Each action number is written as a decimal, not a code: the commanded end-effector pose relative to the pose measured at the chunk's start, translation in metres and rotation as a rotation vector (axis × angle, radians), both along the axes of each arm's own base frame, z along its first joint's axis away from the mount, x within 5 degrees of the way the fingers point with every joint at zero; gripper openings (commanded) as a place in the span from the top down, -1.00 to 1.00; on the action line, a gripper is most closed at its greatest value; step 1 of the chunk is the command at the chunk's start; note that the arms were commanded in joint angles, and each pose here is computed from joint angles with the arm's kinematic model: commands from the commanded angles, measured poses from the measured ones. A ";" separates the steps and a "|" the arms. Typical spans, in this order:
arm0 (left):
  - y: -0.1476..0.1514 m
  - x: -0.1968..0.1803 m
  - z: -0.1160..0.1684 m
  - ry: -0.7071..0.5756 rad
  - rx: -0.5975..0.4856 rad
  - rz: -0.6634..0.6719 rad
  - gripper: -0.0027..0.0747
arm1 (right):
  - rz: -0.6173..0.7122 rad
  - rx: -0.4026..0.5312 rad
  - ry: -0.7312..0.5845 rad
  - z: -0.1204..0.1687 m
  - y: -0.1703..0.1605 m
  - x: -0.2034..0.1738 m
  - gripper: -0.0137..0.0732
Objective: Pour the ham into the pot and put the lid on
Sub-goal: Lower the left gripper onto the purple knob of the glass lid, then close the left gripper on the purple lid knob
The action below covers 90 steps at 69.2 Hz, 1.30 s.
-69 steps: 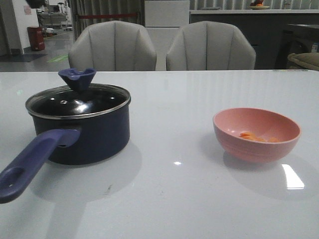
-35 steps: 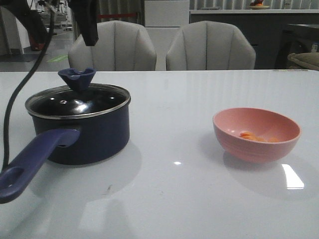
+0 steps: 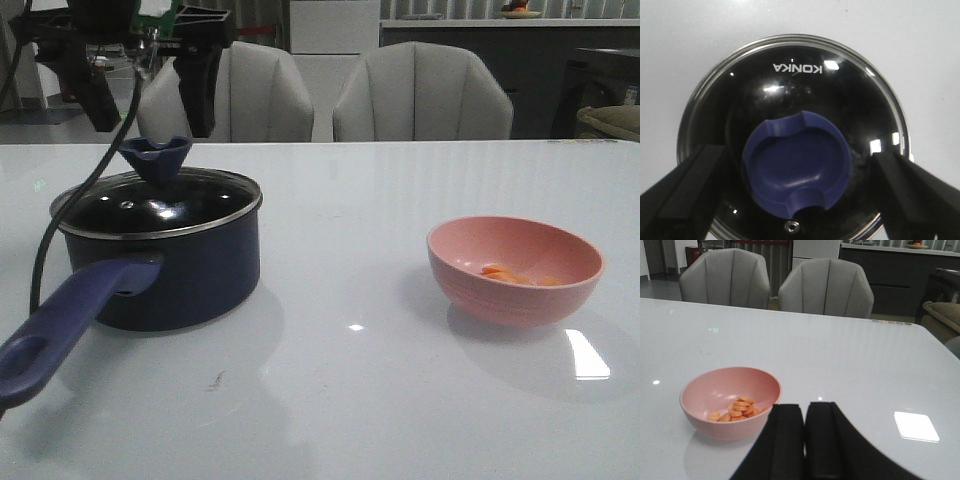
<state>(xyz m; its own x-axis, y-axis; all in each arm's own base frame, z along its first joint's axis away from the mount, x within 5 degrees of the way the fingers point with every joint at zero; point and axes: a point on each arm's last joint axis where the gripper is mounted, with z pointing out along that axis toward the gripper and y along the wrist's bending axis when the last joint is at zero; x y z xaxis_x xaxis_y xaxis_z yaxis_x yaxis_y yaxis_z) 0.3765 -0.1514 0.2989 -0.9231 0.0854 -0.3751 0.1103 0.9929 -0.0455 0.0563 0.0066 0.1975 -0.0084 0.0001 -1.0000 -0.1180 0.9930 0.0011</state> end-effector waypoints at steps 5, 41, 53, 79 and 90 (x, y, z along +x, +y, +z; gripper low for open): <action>-0.003 0.000 0.019 -0.072 -0.039 0.015 -0.67 | 0.001 0.001 -0.113 0.011 0.000 -0.002 0.31; -0.005 0.006 0.006 -0.035 -0.025 0.030 -0.25 | 0.001 0.001 -0.113 0.011 0.000 -0.002 0.31; -0.005 0.005 0.006 -0.024 -0.020 0.031 -0.12 | 0.001 0.001 -0.113 0.011 0.000 -0.002 0.31; -0.005 0.005 0.006 -0.018 -0.017 0.032 -0.12 | 0.001 0.001 -0.113 0.011 0.000 -0.002 0.31; -0.004 0.005 0.006 -0.020 -0.014 0.031 -0.10 | 0.001 0.001 -0.113 0.011 0.000 -0.002 0.31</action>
